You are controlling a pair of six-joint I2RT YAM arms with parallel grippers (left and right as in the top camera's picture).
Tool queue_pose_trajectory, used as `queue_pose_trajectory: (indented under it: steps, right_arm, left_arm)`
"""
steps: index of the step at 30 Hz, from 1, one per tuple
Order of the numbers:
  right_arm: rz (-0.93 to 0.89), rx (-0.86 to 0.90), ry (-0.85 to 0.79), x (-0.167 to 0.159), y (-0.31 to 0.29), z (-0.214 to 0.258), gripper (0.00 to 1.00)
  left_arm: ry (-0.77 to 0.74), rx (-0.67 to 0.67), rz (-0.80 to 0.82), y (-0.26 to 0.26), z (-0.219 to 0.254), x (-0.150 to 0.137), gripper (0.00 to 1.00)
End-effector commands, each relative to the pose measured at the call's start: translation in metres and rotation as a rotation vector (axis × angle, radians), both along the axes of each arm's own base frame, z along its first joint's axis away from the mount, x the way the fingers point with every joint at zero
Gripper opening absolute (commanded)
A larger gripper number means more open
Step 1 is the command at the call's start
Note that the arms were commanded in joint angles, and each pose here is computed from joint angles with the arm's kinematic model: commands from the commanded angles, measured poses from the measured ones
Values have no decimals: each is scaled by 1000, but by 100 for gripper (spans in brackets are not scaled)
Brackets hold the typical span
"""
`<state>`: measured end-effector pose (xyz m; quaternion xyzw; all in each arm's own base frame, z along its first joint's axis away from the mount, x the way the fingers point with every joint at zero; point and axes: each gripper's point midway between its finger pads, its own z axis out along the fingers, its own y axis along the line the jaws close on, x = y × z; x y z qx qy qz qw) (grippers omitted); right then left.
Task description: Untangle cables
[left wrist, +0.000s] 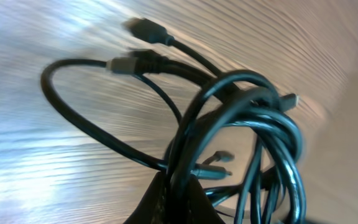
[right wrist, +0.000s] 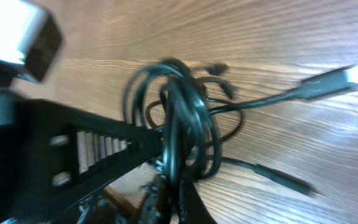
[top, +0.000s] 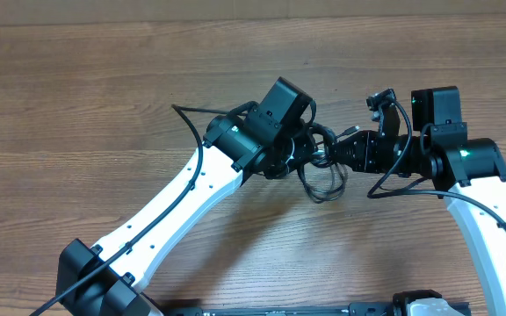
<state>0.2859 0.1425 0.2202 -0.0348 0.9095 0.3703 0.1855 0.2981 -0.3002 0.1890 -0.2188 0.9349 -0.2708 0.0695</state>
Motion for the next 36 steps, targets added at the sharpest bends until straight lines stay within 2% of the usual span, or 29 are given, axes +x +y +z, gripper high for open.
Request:
queue_pose_trajectory:
  steps: [1,5,8,13,14,18,21,24,36]
  right_arm:
    - [73,103,-54,-5,15,26,4]
    - [73,103,-55,-5,15,26,4]
    - [68,95,-55,-5,14,25,4]
    - [21,18,-40,-2,4,14,4]
    - [7,-6,-34,-1,0,11,16]
    - [-42,-94,-20,2,-13,-1,45]
    - [-70,-148,-7,2,-22,-8,54]
    - [-60,-158,-15,1,-22,-8,54]
    - [-58,-159,-22,3,-22,-13,48]
  left_arm:
    - [44,85,215,26,-14,8,4]
    - [106,89,300,32,-18,2,4]
    - [107,91,298,33,-18,2,4]
    - [-13,124,92,26,-14,8,4]
    - [-54,126,27,23,-11,11,4]
    - [-189,91,-233,2,0,13,4]
    - [-258,27,-397,-16,9,8,4]
    - [-301,-6,-490,-25,14,4,4]
    - [-340,-159,-638,-48,32,-12,4]
